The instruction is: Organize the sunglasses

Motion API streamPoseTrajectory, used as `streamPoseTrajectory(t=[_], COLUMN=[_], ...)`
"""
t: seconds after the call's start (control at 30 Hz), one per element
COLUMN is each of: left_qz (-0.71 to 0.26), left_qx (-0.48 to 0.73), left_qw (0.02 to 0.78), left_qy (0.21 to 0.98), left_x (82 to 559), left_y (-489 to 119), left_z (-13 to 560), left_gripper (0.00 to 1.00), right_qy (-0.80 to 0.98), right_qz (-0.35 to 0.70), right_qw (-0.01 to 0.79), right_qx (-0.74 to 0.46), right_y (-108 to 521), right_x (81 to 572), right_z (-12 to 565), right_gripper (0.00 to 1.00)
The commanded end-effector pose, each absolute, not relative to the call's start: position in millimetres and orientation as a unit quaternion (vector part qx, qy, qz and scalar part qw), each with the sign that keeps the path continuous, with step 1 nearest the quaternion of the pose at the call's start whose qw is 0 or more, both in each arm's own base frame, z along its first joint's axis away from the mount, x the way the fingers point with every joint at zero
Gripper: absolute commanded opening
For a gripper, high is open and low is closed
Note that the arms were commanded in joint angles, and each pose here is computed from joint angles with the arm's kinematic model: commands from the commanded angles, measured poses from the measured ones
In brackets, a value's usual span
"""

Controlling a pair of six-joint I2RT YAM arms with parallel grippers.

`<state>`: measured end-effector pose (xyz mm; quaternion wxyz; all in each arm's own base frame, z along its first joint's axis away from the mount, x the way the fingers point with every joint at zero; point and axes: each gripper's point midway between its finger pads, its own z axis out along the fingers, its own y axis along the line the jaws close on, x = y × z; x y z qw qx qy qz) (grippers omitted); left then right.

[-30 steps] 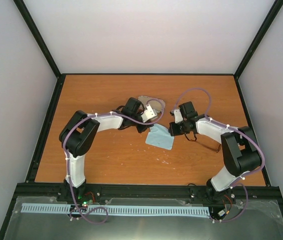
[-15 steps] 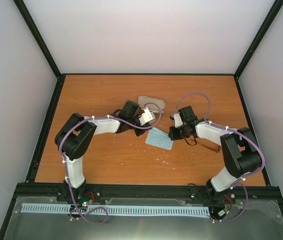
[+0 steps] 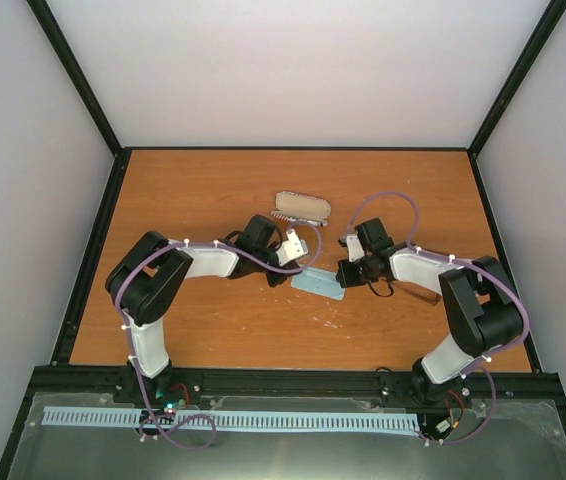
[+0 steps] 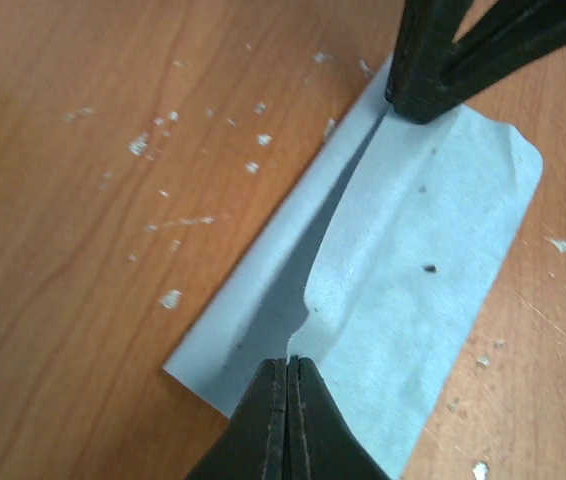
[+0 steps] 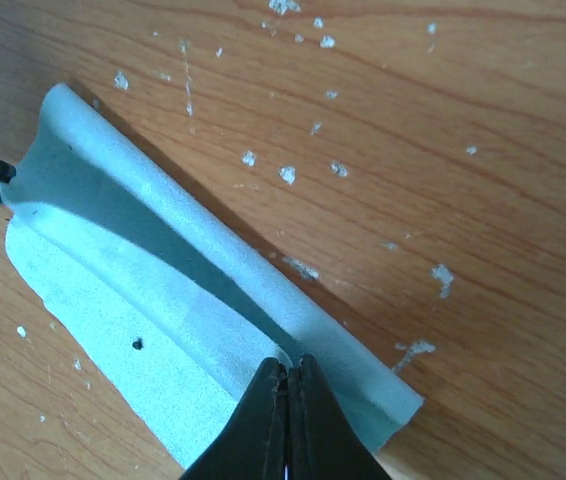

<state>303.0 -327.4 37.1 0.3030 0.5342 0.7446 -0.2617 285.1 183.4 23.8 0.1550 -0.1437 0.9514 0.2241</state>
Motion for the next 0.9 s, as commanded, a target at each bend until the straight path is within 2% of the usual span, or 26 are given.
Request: streamPoseTrajectory(t=[0.0, 0.27, 0.4, 0.47, 0.7, 0.8, 0.87], left_qz=[-0.264, -0.256, -0.25, -0.249, -0.243, -0.24, -0.239], left_qx=[0.552, 0.559, 0.562, 0.564, 0.568, 0.567, 0.565], left_qw=[0.309, 0.3, 0.299, 0.3, 0.309, 0.311, 0.315], left_qy=[0.728, 0.73, 0.729, 0.728, 0.723, 0.724, 0.724], left_x=[295.4, 290.8, 288.6, 286.5, 279.9, 279.2, 278.8], left_y=[-332.1, -330.2, -327.4, -326.3, -320.7, -319.2, -318.5], left_z=[41.1, 32.8, 30.7, 31.3, 36.8, 38.5, 41.3], left_gripper=[0.01, 0.05, 0.15, 0.16, 0.19, 0.25, 0.33], right_qy=[0.95, 0.952, 0.952, 0.953, 0.948, 0.946, 0.944], right_qz=[0.229, 0.235, 0.236, 0.235, 0.249, 0.253, 0.254], right_qw=[0.151, 0.133, 0.13, 0.126, 0.146, 0.156, 0.169], right_qx=[-0.147, -0.146, -0.145, -0.143, -0.133, -0.129, -0.125], right_y=[186.1, 188.1, 188.0, 187.0, 186.9, 186.2, 185.1], right_x=[279.0, 271.5, 267.1, 264.2, 257.2, 255.4, 256.7], right_z=[20.5, 12.4, 12.0, 11.5, 28.3, 36.1, 42.8], right_gripper=[0.03, 0.07, 0.13, 0.15, 0.32, 0.42, 0.47])
